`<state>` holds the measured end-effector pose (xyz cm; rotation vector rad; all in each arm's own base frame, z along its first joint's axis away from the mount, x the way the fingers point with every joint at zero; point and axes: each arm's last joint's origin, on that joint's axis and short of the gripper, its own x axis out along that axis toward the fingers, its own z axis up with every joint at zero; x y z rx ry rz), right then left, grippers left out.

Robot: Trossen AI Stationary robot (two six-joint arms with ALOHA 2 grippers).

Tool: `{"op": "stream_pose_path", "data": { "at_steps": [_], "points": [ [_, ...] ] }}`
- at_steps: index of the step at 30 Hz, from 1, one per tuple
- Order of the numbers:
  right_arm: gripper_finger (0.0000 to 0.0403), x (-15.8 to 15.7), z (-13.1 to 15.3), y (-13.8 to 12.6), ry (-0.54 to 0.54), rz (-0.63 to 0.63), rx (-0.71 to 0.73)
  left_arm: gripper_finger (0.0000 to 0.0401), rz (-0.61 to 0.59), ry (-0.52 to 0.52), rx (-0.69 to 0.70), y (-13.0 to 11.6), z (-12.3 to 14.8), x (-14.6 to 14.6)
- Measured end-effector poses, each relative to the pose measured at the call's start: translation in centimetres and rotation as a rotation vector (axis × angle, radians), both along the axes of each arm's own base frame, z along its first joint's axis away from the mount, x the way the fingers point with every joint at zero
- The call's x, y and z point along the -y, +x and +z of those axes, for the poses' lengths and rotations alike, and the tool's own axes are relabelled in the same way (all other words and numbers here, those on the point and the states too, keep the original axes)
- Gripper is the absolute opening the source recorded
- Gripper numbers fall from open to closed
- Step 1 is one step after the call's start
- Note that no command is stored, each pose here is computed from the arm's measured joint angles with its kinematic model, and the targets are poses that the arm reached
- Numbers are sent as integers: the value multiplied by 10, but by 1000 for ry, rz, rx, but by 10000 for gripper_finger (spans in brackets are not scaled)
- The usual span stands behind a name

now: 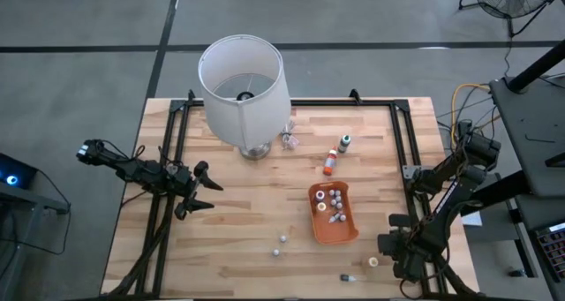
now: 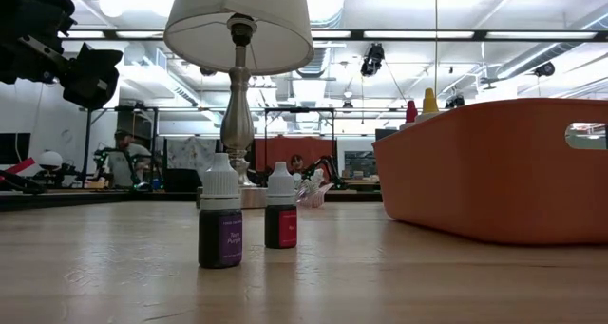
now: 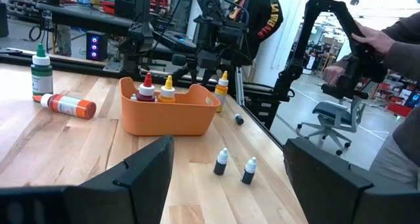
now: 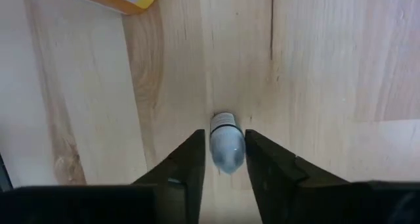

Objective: Pick & Place food coloring
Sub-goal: Put the small food coloring bottle into the orange bin

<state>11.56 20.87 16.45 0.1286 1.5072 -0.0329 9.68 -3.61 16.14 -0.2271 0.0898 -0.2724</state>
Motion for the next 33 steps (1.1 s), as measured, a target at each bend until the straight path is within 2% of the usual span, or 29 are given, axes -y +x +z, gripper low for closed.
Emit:
{"op": "stream_pose_path", "data": {
  "at_steps": [7,14,25,33],
  "points": [
    [56,0,1,0,2,-4,0,258,0,0,0,0,0,0],
    [58,2,16,-1,3,-1,-2,258,0,0,0,0,0,0],
    [58,17,79,7,-34,52,-12,259,0,0,0,0,0,0],
    [58,35,122,22,-17,68,14,259,0,0,0,0,0,0]
  ]
}}
